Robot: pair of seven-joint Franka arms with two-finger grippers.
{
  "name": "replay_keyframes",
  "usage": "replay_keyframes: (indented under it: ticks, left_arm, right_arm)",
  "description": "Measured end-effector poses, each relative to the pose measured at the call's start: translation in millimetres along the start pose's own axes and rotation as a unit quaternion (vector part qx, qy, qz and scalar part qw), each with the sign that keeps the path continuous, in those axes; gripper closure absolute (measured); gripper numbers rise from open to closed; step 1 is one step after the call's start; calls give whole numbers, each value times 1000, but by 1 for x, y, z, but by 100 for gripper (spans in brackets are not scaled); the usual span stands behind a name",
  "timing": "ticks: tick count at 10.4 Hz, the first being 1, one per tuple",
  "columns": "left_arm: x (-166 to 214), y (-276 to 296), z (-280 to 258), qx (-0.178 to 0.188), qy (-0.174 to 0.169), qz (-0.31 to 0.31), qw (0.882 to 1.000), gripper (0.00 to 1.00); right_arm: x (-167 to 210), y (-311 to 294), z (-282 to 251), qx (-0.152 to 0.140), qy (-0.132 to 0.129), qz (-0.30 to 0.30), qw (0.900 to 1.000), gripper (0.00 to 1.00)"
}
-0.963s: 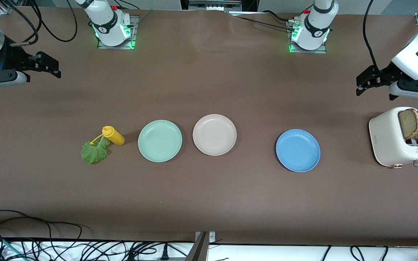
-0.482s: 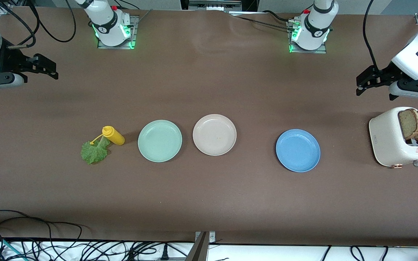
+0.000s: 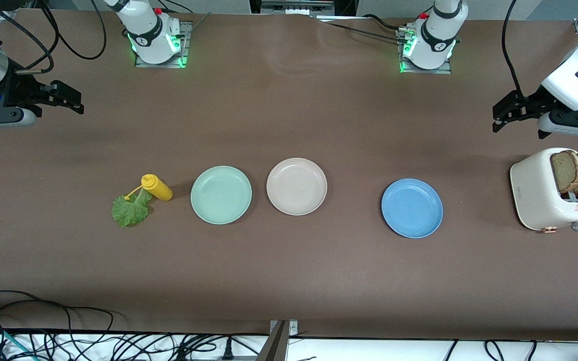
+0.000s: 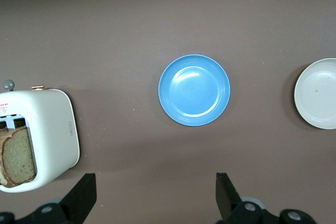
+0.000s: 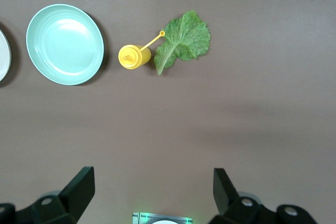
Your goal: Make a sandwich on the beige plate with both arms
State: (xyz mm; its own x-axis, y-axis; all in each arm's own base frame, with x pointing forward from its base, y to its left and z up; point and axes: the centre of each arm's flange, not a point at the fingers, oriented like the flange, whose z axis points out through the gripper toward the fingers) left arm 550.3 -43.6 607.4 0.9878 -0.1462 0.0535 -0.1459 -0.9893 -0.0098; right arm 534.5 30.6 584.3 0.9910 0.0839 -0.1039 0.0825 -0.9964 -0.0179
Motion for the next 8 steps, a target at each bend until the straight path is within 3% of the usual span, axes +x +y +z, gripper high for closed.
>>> replay_keyframes:
  ticks: [8]
  left_arm:
    - [0,0,0,0,0,-1,1000,0]
  right_arm:
    - [0,0,6,0,-6,0,1000,0]
